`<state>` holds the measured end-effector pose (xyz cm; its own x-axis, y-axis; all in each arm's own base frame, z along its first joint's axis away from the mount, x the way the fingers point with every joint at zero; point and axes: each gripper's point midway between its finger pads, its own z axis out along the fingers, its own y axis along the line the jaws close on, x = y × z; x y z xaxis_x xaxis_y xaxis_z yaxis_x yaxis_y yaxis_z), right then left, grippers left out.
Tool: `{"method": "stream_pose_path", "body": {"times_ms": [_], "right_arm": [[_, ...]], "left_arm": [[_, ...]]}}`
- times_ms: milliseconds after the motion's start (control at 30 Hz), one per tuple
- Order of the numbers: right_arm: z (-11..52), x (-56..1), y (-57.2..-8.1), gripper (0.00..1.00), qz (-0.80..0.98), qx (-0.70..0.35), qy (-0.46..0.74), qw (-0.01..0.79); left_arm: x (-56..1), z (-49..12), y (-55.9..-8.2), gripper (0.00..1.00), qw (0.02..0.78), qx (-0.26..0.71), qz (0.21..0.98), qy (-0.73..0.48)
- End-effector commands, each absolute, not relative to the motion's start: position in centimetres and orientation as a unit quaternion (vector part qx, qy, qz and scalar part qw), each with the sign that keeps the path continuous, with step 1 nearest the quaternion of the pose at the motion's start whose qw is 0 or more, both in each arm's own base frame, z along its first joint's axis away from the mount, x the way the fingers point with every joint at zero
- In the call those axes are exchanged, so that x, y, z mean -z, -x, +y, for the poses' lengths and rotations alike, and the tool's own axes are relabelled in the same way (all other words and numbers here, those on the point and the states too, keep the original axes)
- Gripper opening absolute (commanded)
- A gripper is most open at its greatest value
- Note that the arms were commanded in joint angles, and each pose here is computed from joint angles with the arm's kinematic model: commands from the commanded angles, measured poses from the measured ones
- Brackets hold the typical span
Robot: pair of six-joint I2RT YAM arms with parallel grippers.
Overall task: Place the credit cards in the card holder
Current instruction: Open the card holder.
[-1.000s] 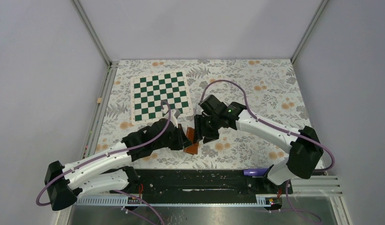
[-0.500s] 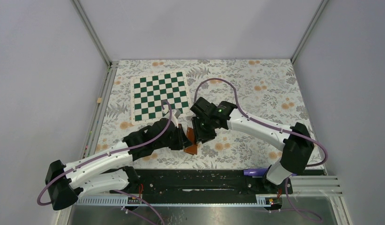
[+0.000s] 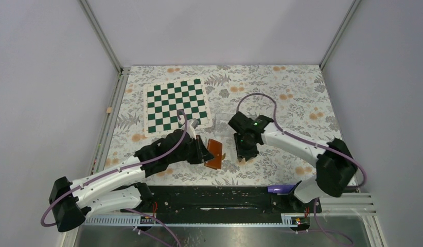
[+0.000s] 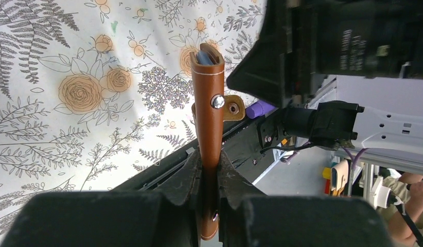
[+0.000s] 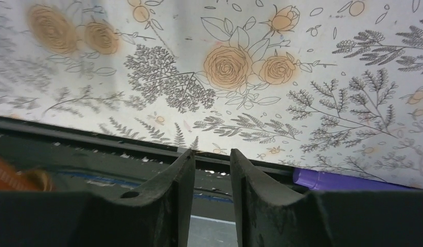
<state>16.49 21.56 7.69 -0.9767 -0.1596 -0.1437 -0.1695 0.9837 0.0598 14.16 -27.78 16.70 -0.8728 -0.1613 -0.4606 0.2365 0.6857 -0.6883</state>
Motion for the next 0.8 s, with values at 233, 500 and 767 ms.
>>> {"method": "stream_pose_path", "body": {"times_ms": [233,500,767], "right_arm": [[25.6,-15.0,-16.3,0.50,0.942,-0.298,0.065,0.140],[28.3,-14.6,-15.7,0.53,0.938,-0.320,0.077,0.106],[26.4,-11.4,-16.6,0.31,0.973,-0.205,0.050,0.091]], "left_arm": [[-17.3,-29.3,-14.4,0.00,0.239,0.456,0.857,-0.003],[-17.0,-30.3,-14.4,0.00,0.226,0.458,0.859,-0.016],[-17.0,-30.0,-14.4,0.00,0.230,0.453,0.861,-0.017]]}}
